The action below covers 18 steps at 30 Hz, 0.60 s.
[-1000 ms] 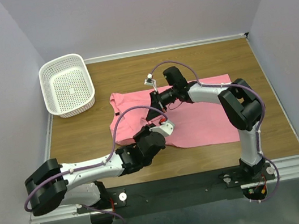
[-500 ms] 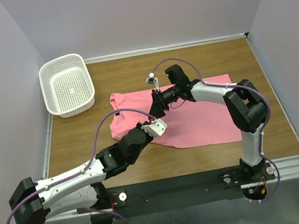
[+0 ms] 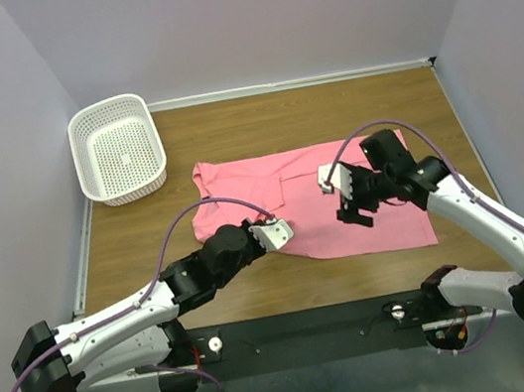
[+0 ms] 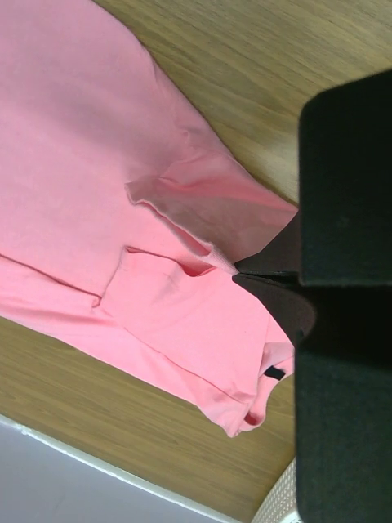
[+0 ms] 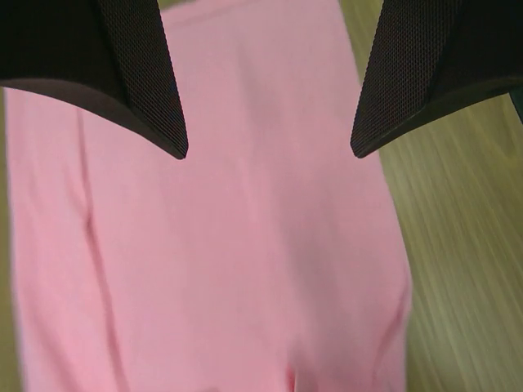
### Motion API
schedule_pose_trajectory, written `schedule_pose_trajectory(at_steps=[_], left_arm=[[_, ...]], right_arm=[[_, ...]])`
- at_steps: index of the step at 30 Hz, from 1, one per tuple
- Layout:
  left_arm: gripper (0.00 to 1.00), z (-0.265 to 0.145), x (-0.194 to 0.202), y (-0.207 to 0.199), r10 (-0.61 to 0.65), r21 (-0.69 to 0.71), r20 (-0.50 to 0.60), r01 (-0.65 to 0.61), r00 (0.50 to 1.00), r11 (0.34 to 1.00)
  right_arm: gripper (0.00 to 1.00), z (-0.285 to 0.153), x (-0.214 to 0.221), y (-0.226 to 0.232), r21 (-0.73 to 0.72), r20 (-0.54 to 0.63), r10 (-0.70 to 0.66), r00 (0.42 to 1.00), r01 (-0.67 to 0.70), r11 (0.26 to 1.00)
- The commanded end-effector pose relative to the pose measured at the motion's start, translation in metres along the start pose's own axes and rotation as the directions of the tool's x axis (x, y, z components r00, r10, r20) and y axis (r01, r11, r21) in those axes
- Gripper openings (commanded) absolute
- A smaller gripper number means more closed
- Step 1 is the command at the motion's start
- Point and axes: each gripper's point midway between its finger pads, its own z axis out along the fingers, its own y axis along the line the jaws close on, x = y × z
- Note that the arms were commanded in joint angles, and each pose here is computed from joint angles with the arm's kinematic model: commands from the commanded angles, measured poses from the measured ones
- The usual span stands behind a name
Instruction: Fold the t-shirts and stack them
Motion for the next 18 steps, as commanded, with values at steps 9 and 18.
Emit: schedule_pose_trajectory(at_steps=[9, 18], left_arm=[[0.0, -0.012, -0.008, 0.006, -0.006, 0.0, 0.043, 0.006, 0.999, 1.0], [0.0, -0.018, -0.012, 0.011, -0.014, -0.018, 0.072, 0.015, 0.997, 1.0]], right_arm=[[0.72, -0.042, 0.181, 0.076, -0.101, -0.573, -0.086, 0.815, 0.034, 0.994], [0.57, -0.055, 0.205, 0.07, -0.035, -0.69, -0.018, 0.724, -0.009, 0.999]])
